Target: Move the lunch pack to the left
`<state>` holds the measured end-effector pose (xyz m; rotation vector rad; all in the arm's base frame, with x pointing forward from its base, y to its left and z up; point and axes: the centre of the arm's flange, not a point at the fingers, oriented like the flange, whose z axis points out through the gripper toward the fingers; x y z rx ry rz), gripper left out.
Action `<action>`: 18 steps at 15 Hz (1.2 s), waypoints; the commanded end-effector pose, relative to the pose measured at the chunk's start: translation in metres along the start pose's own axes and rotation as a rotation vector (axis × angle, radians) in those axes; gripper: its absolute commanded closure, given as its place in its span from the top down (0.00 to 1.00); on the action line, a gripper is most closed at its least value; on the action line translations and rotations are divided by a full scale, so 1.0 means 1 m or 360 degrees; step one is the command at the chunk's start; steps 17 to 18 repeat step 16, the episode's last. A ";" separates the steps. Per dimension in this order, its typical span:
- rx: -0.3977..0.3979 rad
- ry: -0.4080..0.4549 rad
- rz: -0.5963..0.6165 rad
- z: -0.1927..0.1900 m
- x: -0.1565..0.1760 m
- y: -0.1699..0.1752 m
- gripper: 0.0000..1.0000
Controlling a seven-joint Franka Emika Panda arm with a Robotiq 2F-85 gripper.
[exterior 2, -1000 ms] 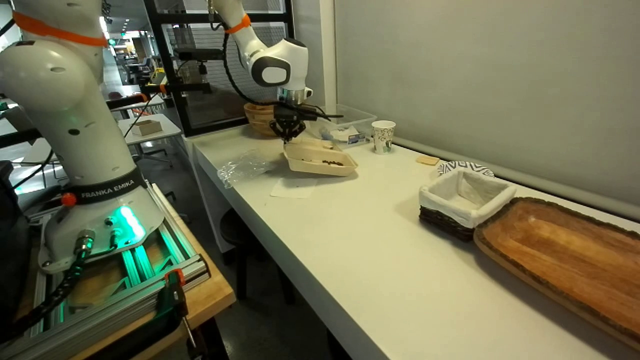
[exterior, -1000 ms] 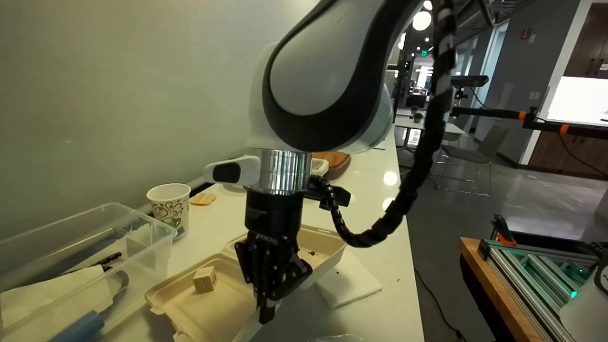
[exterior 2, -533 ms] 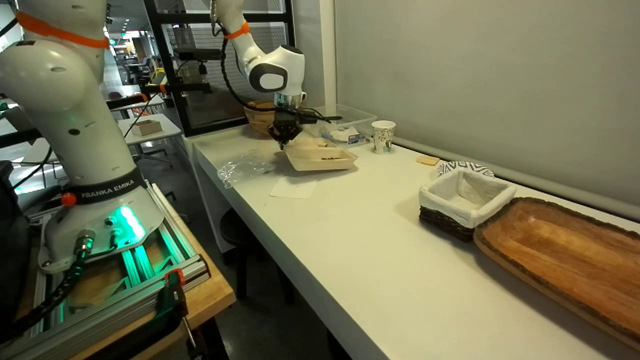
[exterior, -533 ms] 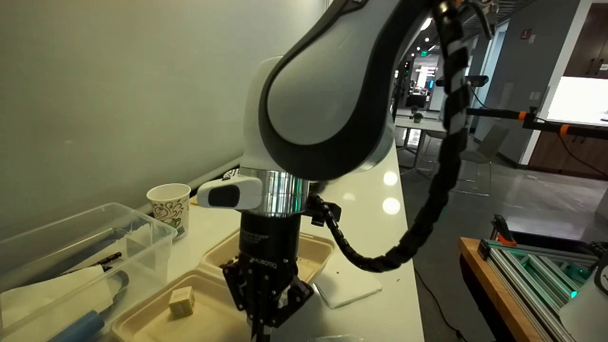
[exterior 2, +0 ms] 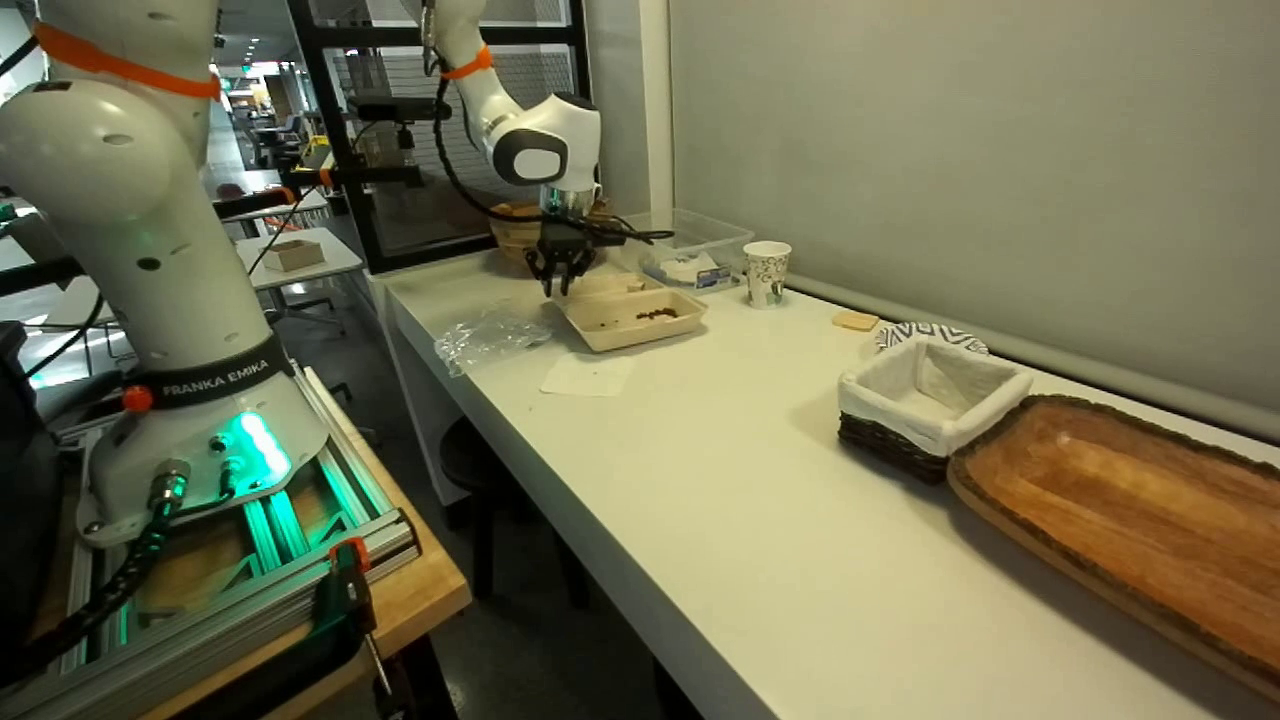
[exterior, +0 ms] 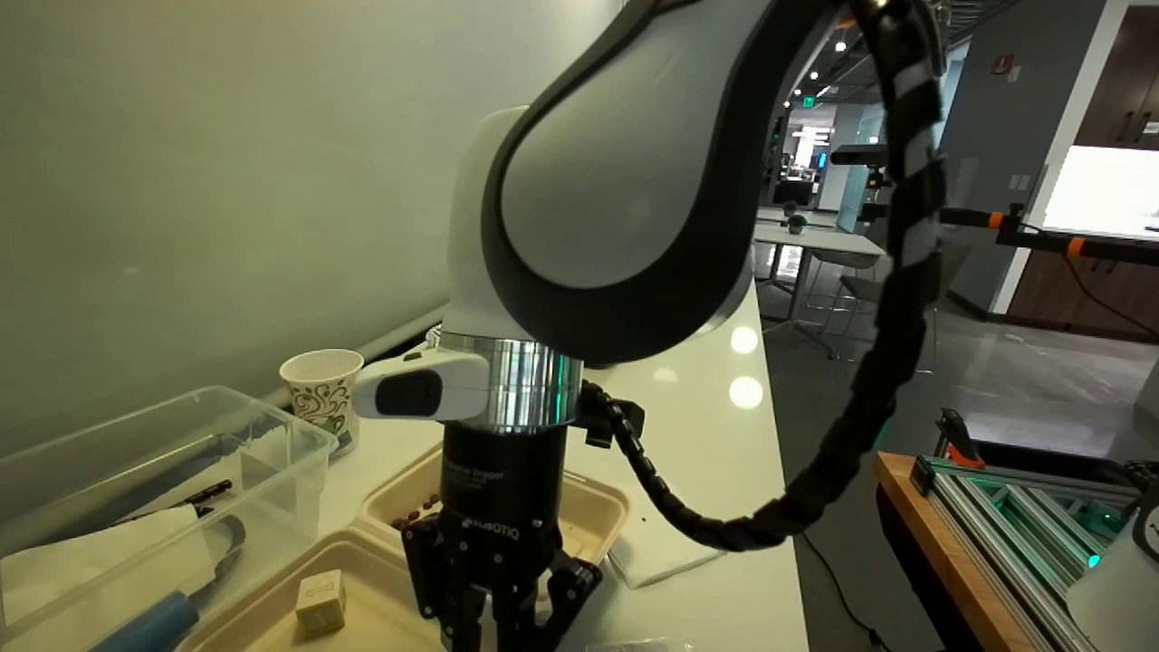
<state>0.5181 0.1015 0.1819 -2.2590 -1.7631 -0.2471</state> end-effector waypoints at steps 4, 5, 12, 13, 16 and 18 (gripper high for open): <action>-0.0081 0.0021 0.0288 -0.086 0.031 -0.008 0.87; -0.0114 0.0037 0.0379 -0.099 0.034 -0.010 0.95; -0.0247 -0.0004 0.0748 -0.148 0.018 -0.003 1.00; -0.0261 -0.0026 0.0806 -0.155 0.012 -0.004 1.00; -0.0276 -0.0038 0.0856 -0.160 0.006 -0.006 1.00; -0.0276 -0.0038 0.0856 -0.160 0.006 -0.006 1.00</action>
